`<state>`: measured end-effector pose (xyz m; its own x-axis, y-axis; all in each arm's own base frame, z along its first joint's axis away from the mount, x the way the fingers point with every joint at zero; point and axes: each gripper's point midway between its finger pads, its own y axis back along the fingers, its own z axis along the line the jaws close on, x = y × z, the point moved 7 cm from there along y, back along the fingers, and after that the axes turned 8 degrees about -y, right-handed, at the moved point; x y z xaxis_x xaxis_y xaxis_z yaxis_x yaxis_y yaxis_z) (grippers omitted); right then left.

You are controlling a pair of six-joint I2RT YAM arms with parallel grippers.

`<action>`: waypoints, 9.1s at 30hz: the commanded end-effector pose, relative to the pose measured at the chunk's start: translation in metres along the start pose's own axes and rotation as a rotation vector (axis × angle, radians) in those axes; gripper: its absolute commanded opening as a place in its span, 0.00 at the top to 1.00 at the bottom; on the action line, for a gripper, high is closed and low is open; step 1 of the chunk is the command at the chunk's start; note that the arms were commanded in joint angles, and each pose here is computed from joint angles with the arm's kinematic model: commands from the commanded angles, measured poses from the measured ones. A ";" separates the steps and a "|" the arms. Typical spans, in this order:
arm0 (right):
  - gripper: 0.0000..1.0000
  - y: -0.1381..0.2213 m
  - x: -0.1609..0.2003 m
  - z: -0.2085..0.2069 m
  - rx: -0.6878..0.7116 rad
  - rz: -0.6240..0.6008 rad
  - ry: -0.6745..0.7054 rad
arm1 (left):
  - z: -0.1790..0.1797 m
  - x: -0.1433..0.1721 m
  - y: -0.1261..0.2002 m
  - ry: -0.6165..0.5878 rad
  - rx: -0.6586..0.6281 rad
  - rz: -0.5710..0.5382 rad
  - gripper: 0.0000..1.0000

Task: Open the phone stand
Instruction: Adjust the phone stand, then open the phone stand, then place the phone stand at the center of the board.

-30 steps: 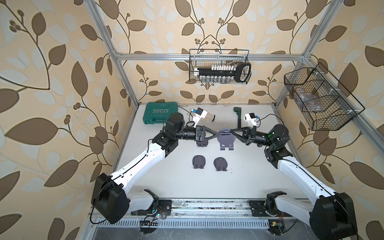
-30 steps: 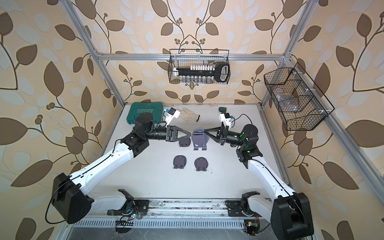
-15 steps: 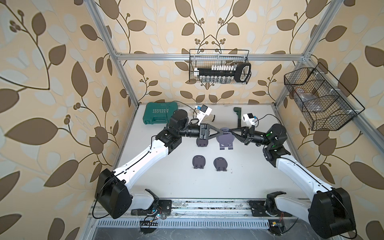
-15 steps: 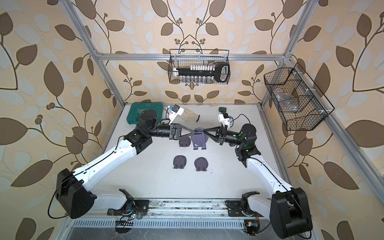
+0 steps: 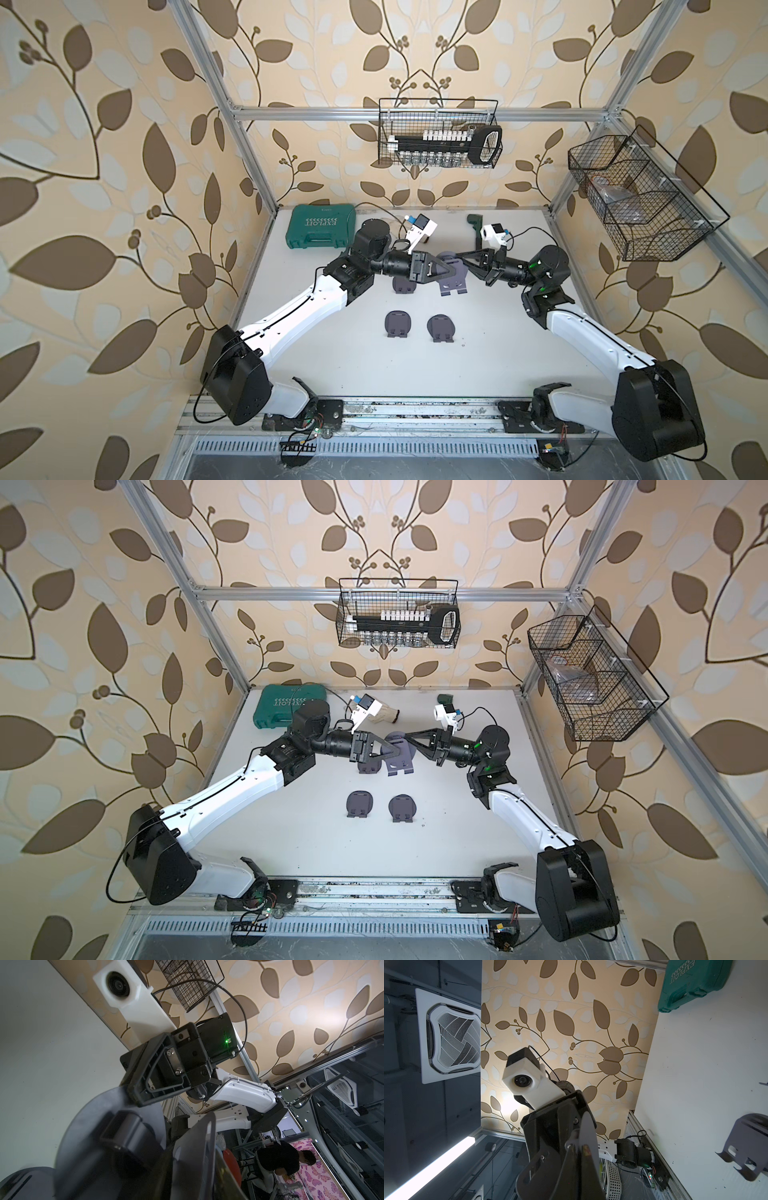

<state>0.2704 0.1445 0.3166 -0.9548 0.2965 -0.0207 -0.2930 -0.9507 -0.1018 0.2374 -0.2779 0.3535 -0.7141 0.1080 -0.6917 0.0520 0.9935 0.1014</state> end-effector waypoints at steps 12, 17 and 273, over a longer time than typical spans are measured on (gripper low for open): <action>1.00 -0.005 0.002 0.007 0.022 0.012 0.039 | -0.023 -0.018 -0.002 -0.063 0.085 -0.014 1.00; 0.80 0.000 0.009 0.008 0.043 0.039 0.070 | -0.034 -0.021 0.001 -0.071 0.114 0.005 1.00; 0.61 0.104 -0.001 -0.054 0.627 -0.303 0.094 | 0.200 -0.034 -0.068 -0.209 -0.045 0.048 1.00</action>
<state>0.2462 0.0580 0.2706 -0.8392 0.5223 -0.1515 -0.5366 -0.7499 0.3870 0.3928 -0.3358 0.2183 -0.6525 0.1578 -0.7412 0.0366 0.9835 0.1772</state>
